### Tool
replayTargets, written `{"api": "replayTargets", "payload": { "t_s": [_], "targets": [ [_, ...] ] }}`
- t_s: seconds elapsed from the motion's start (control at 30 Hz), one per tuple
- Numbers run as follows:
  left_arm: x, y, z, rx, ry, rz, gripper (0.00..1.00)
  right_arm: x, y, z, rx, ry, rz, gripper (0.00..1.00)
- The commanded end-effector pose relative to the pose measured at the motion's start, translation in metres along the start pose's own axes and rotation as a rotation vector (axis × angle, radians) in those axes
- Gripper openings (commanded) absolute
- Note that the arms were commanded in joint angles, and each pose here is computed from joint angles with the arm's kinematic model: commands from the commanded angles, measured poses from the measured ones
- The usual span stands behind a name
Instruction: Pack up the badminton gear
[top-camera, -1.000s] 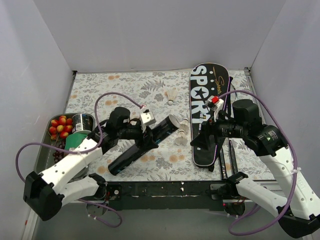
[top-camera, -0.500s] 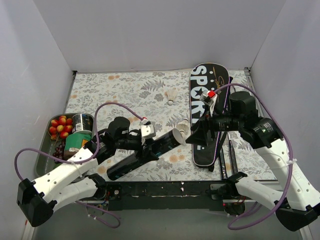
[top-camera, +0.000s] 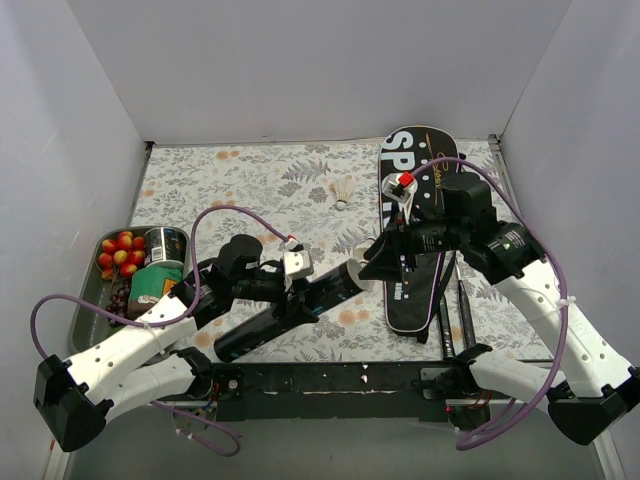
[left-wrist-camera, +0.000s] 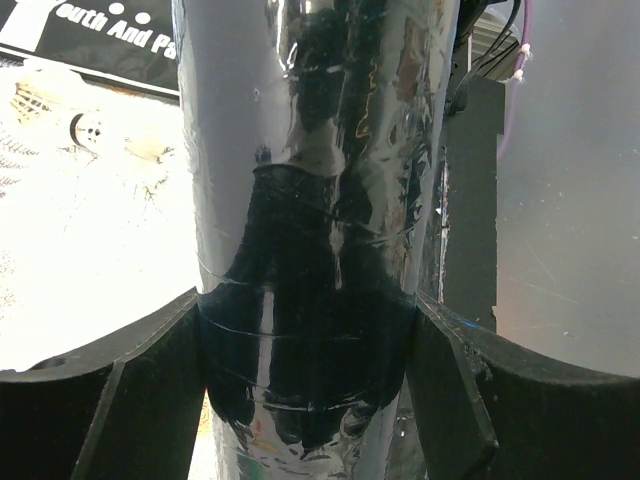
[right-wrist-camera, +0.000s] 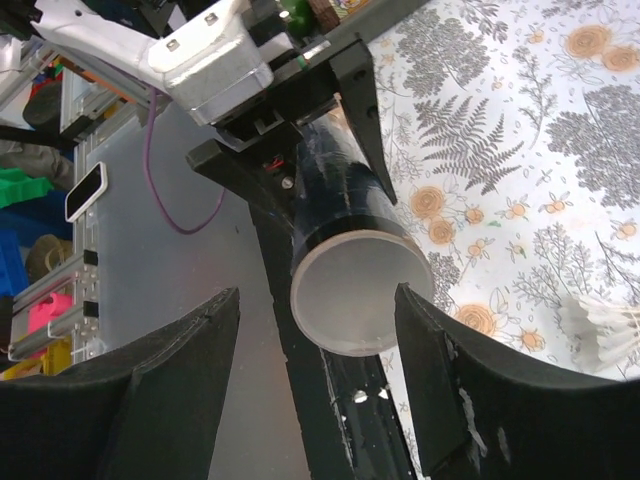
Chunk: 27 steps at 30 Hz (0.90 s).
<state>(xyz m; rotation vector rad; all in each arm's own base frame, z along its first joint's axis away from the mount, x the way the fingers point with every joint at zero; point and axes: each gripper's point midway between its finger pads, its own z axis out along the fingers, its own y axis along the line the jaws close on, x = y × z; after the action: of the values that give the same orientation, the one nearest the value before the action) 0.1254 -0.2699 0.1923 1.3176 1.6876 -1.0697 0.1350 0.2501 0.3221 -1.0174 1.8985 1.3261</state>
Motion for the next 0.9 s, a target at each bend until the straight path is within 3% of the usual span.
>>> {"api": "replayTargets", "payload": {
  "t_s": [0.0,0.2,0.4,0.73,0.87],
  "targets": [
    [-0.017,0.0,-0.001,-0.003,-0.039,0.019,0.14,-0.004,0.014,0.009,-0.067,-0.011,-0.031,0.7],
    [-0.019,0.001,-0.001,-0.011,-0.044,0.028,0.14,0.009,0.013,0.024,-0.058,0.03,-0.017,0.7],
    [-0.022,0.001,-0.002,-0.011,-0.05,0.033,0.14,0.018,0.011,0.035,-0.04,0.067,-0.012,0.63],
    [-0.021,-0.001,-0.004,-0.011,-0.055,0.038,0.14,0.017,0.012,0.036,-0.028,0.073,-0.02,0.19],
    [-0.023,-0.001,-0.005,-0.009,-0.06,0.044,0.14,0.016,0.017,0.034,-0.041,0.07,-0.025,0.11]
  ]
}}
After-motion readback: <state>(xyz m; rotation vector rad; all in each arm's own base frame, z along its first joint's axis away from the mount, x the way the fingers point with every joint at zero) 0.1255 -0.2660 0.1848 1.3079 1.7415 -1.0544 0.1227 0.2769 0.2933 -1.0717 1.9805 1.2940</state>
